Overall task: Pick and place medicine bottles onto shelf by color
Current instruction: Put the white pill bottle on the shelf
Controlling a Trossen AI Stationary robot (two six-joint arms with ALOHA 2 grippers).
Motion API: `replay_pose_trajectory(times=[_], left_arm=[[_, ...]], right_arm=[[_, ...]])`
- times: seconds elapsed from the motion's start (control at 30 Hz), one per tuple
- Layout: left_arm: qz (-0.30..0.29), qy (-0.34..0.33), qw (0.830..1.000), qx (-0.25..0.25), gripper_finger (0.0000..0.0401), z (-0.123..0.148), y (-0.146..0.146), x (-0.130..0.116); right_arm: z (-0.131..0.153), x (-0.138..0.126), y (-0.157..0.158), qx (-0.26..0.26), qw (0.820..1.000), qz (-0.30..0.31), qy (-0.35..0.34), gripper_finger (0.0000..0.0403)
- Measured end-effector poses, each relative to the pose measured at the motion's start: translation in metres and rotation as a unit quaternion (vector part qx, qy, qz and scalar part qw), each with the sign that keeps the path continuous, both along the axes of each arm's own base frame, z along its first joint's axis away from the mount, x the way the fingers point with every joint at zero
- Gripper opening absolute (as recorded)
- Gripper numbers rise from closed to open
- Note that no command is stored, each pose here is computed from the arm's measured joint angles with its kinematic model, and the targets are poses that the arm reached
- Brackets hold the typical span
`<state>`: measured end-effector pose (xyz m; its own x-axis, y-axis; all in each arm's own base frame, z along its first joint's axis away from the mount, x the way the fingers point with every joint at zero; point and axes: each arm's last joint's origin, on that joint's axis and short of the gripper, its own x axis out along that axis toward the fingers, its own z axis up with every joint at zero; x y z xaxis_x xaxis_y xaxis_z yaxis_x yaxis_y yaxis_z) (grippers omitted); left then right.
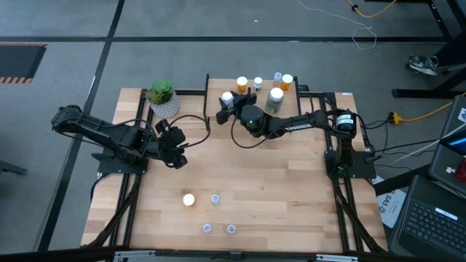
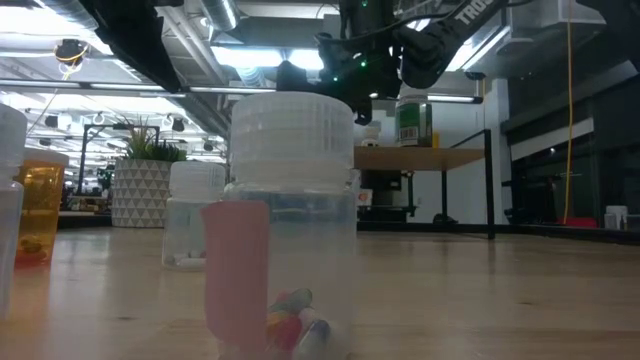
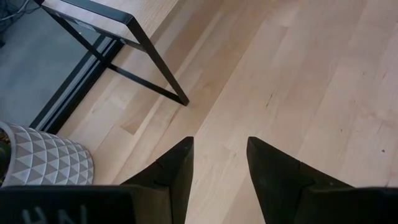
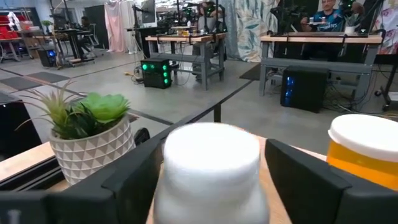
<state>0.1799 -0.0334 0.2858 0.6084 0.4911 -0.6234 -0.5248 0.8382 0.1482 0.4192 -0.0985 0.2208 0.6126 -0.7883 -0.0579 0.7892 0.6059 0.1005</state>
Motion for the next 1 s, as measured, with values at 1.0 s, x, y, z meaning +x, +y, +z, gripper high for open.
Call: replay_pose_trajectory(times=[1.0], left_arm=[[0.0, 0.005, 1.0, 0.001, 0.0144, 0.0, 0.0, -0.001]], right_arm=[[0.072, -0.013, 0.069, -0.139, 0.988, 0.073, 0.003, 0.032]])
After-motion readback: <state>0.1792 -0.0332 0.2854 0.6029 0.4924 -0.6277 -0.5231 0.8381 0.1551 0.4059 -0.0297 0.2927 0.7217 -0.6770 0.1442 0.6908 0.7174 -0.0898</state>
